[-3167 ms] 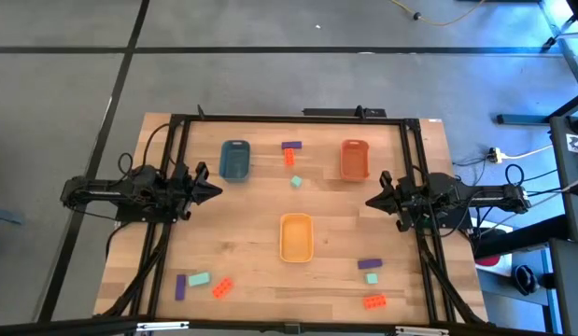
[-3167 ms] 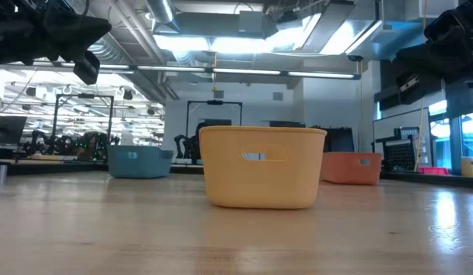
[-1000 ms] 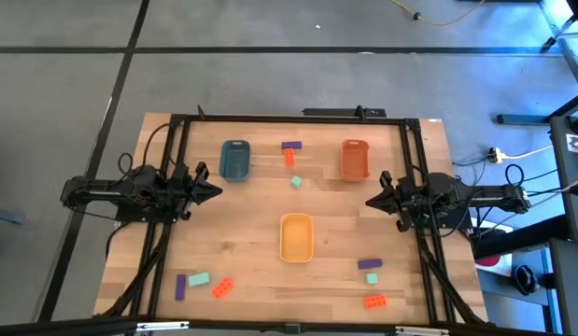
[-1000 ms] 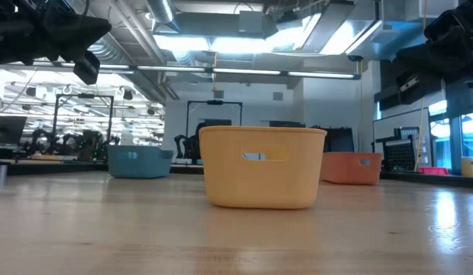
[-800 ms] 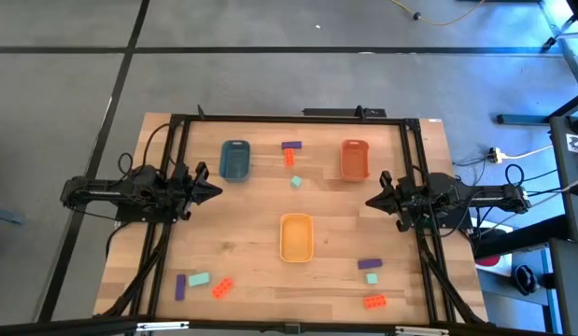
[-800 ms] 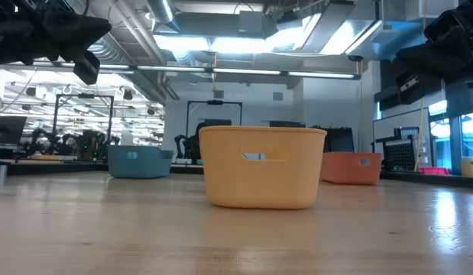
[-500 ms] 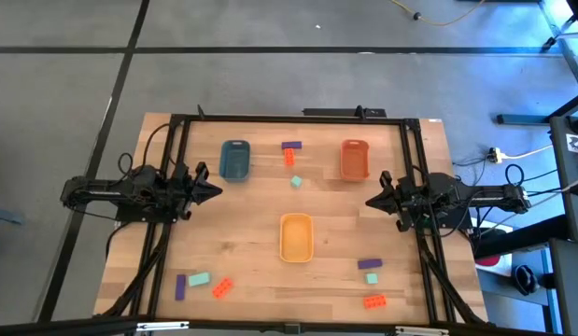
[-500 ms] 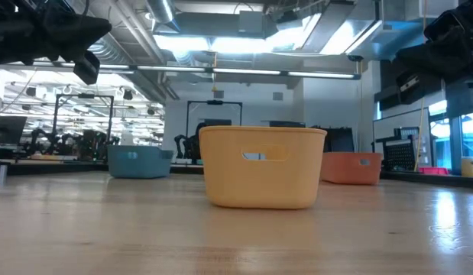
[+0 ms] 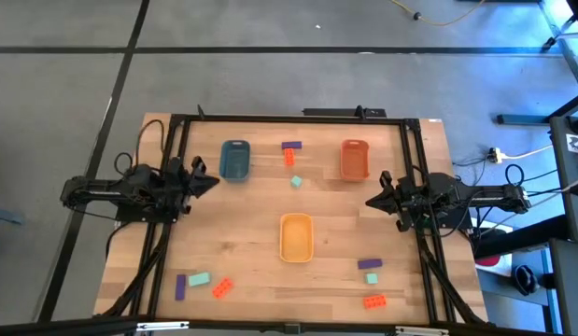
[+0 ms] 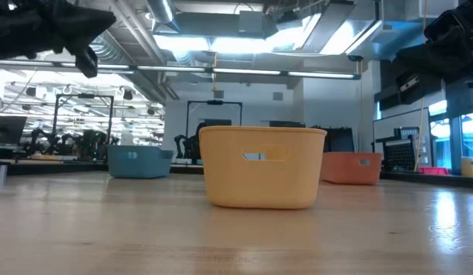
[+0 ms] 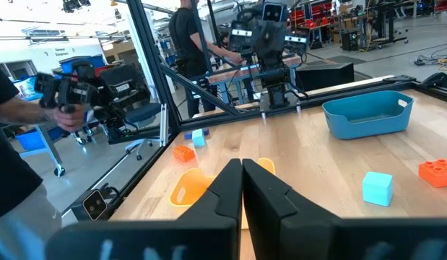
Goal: Sort & place blocks by color
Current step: Put the bottom left light blue block into the blue bin
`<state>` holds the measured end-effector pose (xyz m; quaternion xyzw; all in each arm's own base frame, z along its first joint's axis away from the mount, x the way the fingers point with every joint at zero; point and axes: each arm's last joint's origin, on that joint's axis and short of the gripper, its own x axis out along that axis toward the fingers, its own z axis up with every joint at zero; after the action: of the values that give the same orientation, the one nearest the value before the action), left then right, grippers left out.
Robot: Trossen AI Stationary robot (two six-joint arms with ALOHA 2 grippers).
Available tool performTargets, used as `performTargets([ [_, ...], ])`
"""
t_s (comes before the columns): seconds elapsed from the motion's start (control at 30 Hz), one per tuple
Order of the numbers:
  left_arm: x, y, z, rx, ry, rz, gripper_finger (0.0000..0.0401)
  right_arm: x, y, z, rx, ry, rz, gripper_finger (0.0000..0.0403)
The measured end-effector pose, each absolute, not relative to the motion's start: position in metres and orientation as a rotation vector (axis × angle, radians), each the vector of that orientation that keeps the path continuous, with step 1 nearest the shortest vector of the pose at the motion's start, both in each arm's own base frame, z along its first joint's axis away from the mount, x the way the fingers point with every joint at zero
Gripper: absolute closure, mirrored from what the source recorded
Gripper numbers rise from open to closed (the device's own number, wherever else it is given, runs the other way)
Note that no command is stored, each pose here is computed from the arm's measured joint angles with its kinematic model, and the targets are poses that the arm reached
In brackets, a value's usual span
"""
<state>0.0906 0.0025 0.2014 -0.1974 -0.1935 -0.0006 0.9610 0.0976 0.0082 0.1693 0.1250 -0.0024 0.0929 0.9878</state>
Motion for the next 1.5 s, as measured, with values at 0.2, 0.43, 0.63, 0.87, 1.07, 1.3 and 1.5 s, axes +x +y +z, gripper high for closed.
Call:
performTargets([
  [0.2,0.091,0.006,0.235,-0.567,-0.453,0.069,0.0374,0.098,0.008,0.169,0.251,-0.005,0.187,0.0386],
  [0.43,0.128,-0.004,0.302,-0.554,0.248,-0.078,0.0294,0.098,0.008,0.169,0.251,-0.005,0.187,0.0386],
  [0.63,0.162,-0.031,0.342,-0.589,0.875,-0.292,0.0228,0.098,0.008,0.169,0.251,-0.005,0.187,0.0386],
  [0.87,0.187,-0.105,0.354,-0.435,1.343,-0.259,0.0222,0.098,0.008,0.169,0.251,-0.005,0.187,0.0386],
  [1.07,0.195,-0.175,0.313,-0.376,1.467,-0.074,0.0222,0.098,0.008,0.169,0.251,-0.005,0.187,0.0386],
  [1.3,0.196,-0.233,0.269,-0.384,1.506,0.014,0.0222,0.098,0.008,0.169,0.251,-0.005,0.187,0.0386],
  [1.5,0.205,-0.242,0.245,-0.326,1.502,0.109,0.0212,0.098,0.008,0.169,0.251,-0.005,0.187,0.0386],
])
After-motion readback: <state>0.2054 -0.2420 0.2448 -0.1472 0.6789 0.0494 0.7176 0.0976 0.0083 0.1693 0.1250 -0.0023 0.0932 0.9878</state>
